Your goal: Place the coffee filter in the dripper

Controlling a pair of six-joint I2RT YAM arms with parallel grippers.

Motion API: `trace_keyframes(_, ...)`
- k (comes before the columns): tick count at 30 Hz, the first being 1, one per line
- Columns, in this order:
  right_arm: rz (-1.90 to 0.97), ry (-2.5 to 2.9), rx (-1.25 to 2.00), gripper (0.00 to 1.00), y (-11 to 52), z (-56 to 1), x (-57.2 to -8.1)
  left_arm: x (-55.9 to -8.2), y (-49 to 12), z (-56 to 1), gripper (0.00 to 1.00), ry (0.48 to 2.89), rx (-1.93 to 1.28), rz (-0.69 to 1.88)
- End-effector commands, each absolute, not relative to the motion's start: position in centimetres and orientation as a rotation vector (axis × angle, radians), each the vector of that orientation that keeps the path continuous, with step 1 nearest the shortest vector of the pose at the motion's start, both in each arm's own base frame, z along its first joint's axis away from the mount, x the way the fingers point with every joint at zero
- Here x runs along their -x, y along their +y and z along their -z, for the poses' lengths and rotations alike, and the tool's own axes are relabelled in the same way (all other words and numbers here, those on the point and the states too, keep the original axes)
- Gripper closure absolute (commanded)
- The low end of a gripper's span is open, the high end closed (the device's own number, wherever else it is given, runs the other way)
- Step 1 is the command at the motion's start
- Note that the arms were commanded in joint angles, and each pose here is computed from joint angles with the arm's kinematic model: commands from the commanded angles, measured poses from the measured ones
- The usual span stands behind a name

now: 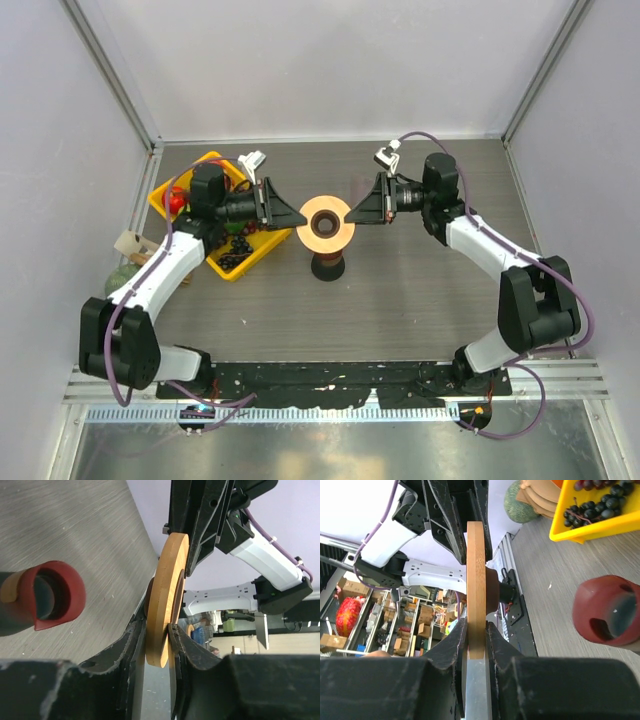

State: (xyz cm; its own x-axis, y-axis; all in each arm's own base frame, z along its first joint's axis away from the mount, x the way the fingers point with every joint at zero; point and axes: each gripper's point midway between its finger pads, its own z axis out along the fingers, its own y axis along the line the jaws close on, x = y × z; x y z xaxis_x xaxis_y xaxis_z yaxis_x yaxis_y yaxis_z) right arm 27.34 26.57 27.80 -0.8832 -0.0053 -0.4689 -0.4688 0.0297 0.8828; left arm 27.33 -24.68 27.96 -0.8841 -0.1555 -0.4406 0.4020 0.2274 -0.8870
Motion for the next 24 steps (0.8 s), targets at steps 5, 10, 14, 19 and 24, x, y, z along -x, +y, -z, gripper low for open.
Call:
trace_keyframes(5, -1.807, 2.109, 0.419, 0.95, 26.6, -23.3, -28.9, -29.1, -25.2, -25.9, 0.77, 2.138, -0.129, 1.716)
trace_keyframes(10, -1.769, 2.181, 0.363, 0.94, 26.1, -20.8, -29.6, -29.5, -25.2, -24.0, 0.8, 2.205, -0.085, 1.705)
trace_keyframes(14, -1.748, 2.225, 0.322, 0.94, 25.6, -19.1, -30.4, -29.9, -25.2, -22.7, 0.79, 2.234, -0.067, 1.678)
trace_keyframes(19, -1.729, 2.264, 0.277, 0.92, 25.4, -17.7, -31.1, -30.5, -25.1, -21.5, 0.78, 2.281, -0.057, 1.64)
trace_keyframes(24, -1.71, 2.308, 0.234, 0.92, 25.4, -16.5, -31.7, -31.2, -25.2, -20.6, 0.78, 2.307, -0.041, 1.622)
